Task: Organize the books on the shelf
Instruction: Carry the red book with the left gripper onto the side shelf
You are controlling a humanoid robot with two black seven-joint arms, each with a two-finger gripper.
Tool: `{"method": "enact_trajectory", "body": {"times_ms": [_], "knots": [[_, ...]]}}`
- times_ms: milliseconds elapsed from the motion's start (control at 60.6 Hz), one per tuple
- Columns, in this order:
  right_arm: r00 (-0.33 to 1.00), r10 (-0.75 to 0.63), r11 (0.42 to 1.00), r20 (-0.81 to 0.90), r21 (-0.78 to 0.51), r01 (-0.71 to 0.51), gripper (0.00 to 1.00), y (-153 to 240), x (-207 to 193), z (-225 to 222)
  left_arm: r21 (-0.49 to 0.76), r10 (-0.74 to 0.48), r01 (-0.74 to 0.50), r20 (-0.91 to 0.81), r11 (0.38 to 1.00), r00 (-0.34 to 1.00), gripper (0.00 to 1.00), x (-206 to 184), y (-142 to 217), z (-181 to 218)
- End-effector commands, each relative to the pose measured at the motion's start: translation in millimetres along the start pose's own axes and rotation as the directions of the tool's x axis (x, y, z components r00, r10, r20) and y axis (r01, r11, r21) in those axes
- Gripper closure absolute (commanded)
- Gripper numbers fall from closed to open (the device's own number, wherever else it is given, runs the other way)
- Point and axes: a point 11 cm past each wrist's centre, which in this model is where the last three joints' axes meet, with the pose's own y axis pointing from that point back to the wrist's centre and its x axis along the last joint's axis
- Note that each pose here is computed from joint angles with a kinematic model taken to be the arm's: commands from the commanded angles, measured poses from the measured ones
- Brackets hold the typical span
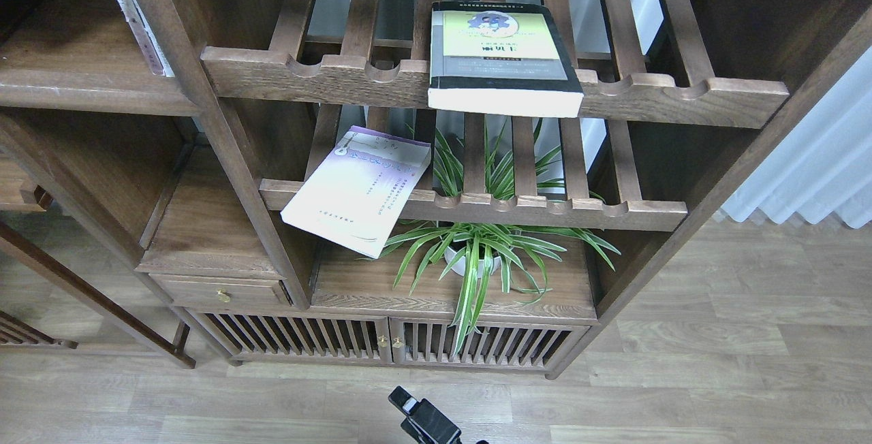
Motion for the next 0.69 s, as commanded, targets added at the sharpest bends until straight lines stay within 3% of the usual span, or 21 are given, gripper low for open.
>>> {"method": "enact_trajectory", "body": {"times_ms": [0, 83, 264, 363, 446, 677], "knots": [[1.0, -0.001, 1.0, 0.0, 0.003, 0.001, 0.01, -0.2, -0.3, -0.9, 0.012, -0.003, 0.003, -0.04, 1.0, 0.999, 0.92, -1.4, -5.4, -12.8], [1.0, 0.0, 1.0, 0.002, 0.003, 0.0, 0.01, 0.1, 0.0, -0.5, 0.01, -0.006, 0.007, -0.075, 1.0, 0.997, 0.85, -2.6, -8.8, -21.9], [1.0, 0.0, 1.0, 0.001, 0.002, 0.0, 0.01, 0.2, 0.1, 0.0, 0.027, 0.003, 0.0, -0.098, 1.0, 0.995, 0.83, -0.2, -8.0, -38.0], [1.0, -0.001, 1.0, 0.0, 0.002, 0.001, 0.01, -0.2, -0.2, -0.4, 0.025, -0.01, 0.013, -0.12, 1.0, 0.993, 0.7, -4.0, -9.2, -42.9], [1.0, -0.001, 1.0, 0.0, 0.002, 0.001, 0.01, -0.2, -0.2, -0.4, 0.014, -0.02, 0.023, -0.147, 1.0, 0.989, 0.66, -5.8, -9.1, -44.8], [1.0, 0.0, 1.0, -0.001, 0.005, 0.0, 0.01, -0.5, -0.2, -1.6, -0.023, -0.037, 0.033, -0.205, 0.999, 0.978, 0.62, -3.4, 0.5, -45.2]]}}
